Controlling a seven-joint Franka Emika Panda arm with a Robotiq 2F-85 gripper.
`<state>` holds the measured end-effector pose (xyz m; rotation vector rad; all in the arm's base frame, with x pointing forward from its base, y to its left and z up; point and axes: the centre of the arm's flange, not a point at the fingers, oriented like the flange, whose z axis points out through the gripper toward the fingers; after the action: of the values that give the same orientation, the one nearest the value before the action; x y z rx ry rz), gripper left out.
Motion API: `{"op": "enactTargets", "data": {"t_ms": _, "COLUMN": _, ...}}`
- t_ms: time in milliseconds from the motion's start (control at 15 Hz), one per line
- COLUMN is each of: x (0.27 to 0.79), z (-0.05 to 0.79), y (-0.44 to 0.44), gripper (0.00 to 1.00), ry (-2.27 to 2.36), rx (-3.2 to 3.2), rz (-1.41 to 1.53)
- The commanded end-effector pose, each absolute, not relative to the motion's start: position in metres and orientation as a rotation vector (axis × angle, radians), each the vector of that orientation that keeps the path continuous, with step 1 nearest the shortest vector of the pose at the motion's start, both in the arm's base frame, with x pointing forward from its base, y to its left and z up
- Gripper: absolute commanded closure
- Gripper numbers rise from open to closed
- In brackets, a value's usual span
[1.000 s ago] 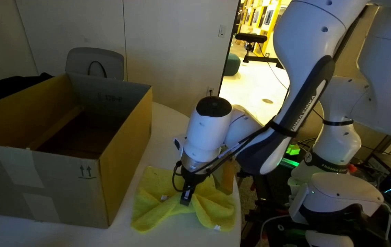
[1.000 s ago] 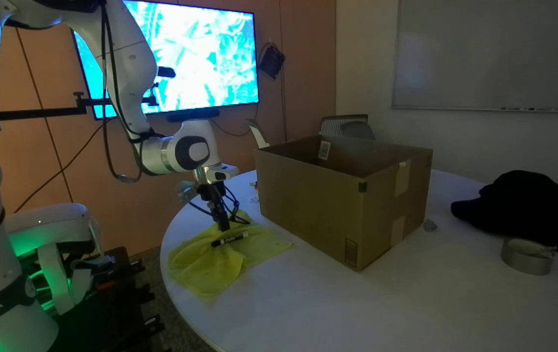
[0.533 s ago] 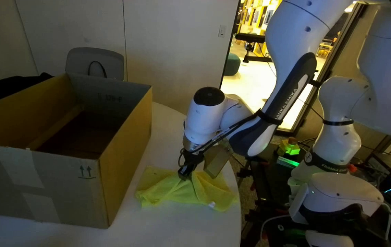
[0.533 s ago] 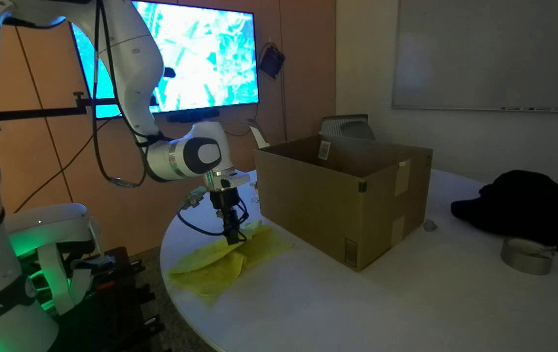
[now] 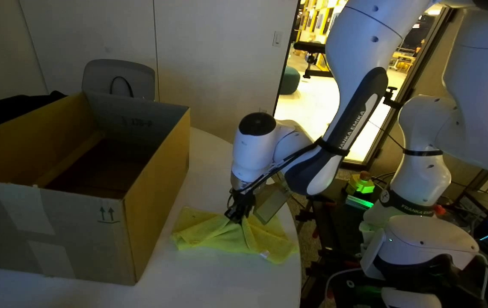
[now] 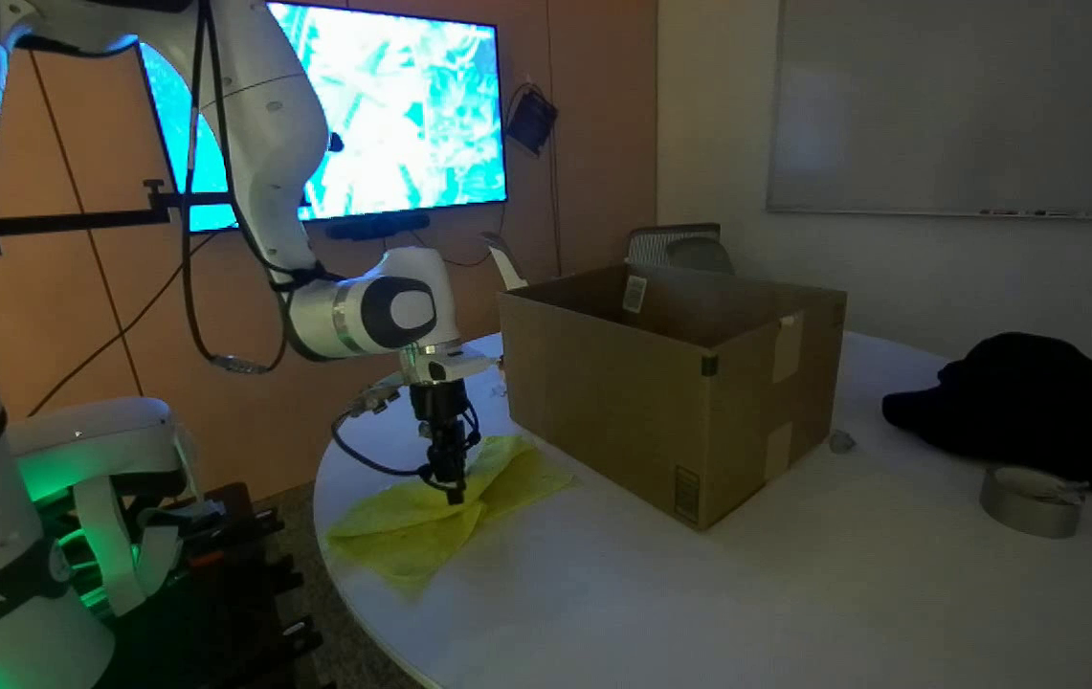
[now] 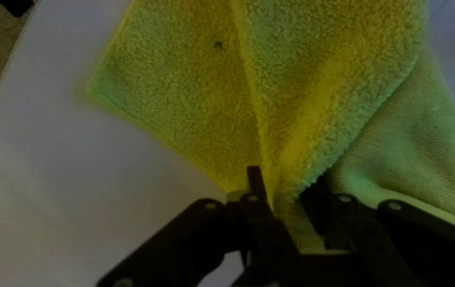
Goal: Put the marker in the towel, fold the towel, and then put the folded towel in the box
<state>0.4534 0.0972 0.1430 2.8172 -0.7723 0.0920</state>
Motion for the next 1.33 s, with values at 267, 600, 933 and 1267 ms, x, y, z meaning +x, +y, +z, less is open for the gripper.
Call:
{"op": "enactTargets", "data": {"t_ms": 267, "x": 0.422, "z": 0.176, "y": 0.103, "gripper": 0.07, "ry": -0.683, "rx": 2.891, "rz": 0.063}}
{"op": "enactTargets", "data": {"t_ms": 600, "x": 0.389, "z": 0.177, "y": 0.087, "gripper": 0.0, "ry": -0.422, "rx": 2.997, "rz": -0.063}}
{"op": "enactTargets", "data": {"t_ms": 933, "x": 0.344, "z": 0.151, "y": 0.072, "gripper": 0.0, "ry": -0.116, "rx": 3.042, "rz": -0.239}}
{"op": "enactTargets", "data": {"t_ms": 1267, "x": 0.349, "z": 0.121, "y": 0.069, "gripper": 0.0, "ry": 0.098, "rx": 3.053, "rz": -0.27}}
